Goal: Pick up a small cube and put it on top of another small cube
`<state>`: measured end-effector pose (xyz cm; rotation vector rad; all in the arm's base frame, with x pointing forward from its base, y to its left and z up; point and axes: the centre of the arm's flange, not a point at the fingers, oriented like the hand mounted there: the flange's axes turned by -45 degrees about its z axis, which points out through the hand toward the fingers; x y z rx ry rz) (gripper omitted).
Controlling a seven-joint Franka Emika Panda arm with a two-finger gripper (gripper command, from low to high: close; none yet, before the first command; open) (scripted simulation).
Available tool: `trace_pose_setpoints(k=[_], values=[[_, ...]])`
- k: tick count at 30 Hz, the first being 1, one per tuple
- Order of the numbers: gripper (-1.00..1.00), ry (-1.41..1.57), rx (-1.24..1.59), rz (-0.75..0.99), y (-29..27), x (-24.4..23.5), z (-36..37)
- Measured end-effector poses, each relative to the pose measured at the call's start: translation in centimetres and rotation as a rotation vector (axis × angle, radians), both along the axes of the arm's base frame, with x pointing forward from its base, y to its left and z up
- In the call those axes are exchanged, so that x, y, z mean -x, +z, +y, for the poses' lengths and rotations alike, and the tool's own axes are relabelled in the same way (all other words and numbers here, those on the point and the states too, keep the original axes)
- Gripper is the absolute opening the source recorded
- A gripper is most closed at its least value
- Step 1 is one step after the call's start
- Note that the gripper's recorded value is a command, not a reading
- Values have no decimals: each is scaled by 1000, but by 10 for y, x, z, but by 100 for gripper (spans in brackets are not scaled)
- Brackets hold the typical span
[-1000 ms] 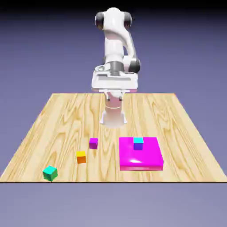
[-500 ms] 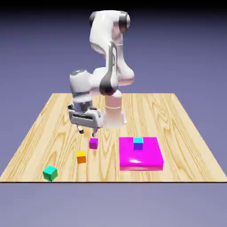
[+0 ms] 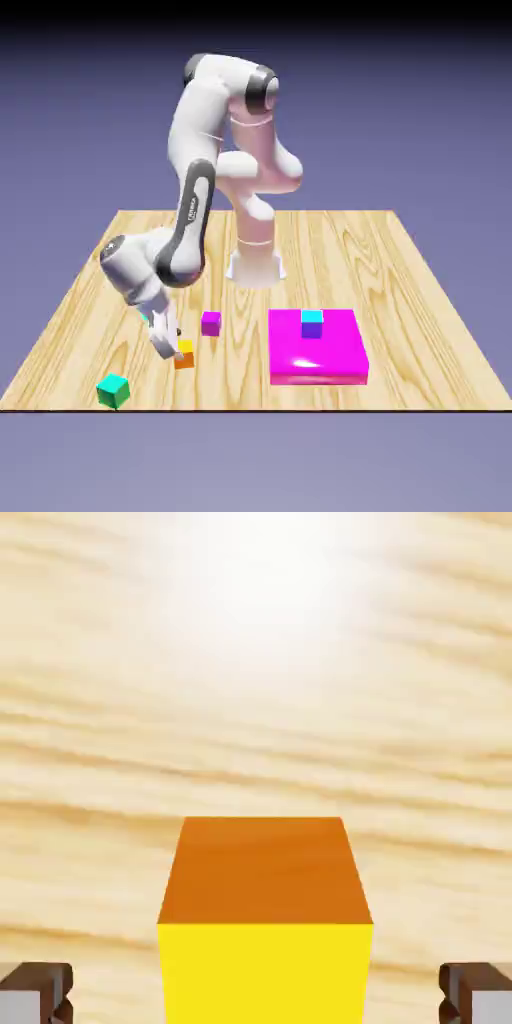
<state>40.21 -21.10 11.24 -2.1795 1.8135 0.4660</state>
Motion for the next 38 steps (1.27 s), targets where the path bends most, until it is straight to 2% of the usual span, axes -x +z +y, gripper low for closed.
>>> trace_pose_setpoints(k=[2,6,11,15,20,25,27,29,31,32,34,38], values=[[-100,0,0,0,0,0,0],[-100,0,-1,-3,62,-4,-19],[-100,611,-35,-62,90,-43,91],[-100,1123,-52,-95,114,-52,184],[-100,1778,-50,-93,146,-36,300],[-100,2398,-10,-15,178,3,393],[-100,2454,-3,-1,181,7,400],[-100,2403,-1,1,149,2,372],[-100,2439,-3,-2,118,14,378],[100,2439,-4,-2,115,15,377],[100,2440,-1,-1,115,14,377],[100,2440,0,0,179,4,394]])
